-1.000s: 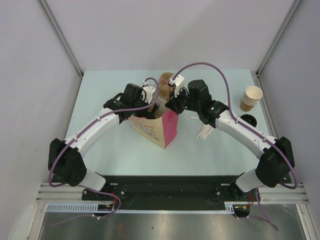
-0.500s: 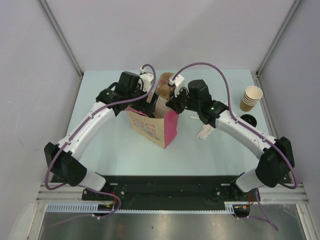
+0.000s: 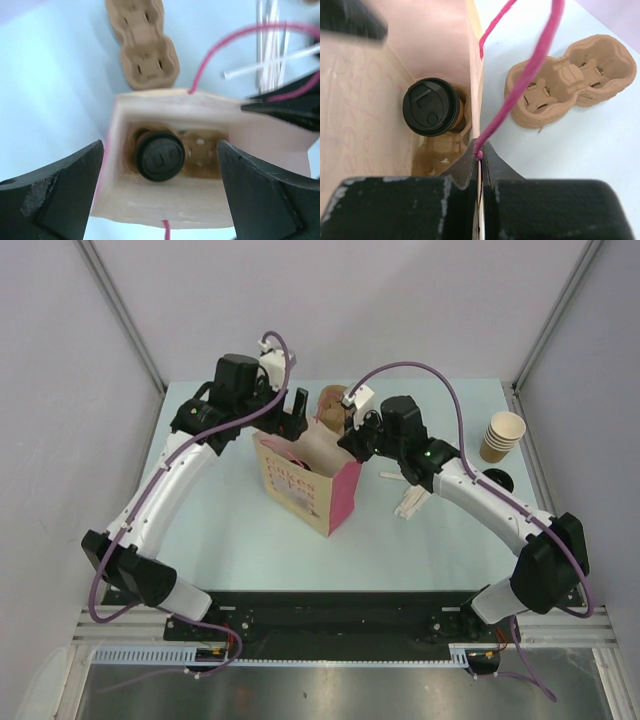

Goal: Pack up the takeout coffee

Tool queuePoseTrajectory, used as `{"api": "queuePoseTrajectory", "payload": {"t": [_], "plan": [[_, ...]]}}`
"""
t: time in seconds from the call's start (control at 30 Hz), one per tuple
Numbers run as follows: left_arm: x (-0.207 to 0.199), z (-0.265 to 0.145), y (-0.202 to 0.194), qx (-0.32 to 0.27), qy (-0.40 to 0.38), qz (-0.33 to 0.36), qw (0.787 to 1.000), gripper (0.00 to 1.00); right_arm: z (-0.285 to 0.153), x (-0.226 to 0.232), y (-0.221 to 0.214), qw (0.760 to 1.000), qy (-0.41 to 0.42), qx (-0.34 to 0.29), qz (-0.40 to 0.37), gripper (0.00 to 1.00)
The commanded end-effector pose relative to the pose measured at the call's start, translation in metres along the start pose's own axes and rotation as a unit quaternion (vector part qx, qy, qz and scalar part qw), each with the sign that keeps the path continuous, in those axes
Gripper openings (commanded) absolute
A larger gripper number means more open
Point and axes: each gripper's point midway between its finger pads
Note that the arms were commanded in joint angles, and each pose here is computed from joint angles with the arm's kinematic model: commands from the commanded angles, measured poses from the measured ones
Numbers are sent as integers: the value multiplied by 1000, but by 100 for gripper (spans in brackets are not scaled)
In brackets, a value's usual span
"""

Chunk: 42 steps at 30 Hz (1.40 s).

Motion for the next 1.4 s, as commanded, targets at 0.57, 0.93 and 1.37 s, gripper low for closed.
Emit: {"api": "queuePoseTrajectory", "payload": {"t": [0.57, 0.93, 1.37], "plan": [[51, -15, 76, -110, 38, -41, 992, 99, 3, -32, 36, 1000, -18, -23, -9, 43], [65, -20, 71, -98, 46, -45, 993, 100, -47, -54, 99, 999, -3, -46, -19, 98], [102, -28, 79, -103, 42, -84, 990, 100, -107, -98, -26, 973, 69, 204, -87, 92]]}}
Point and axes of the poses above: each gripper's point midway between its finger pads, its own z axis out along the fingers, its own x axis along the line the jaws close on, y = z × x, and after that the axes turned 13 degrees about -z, right-handed
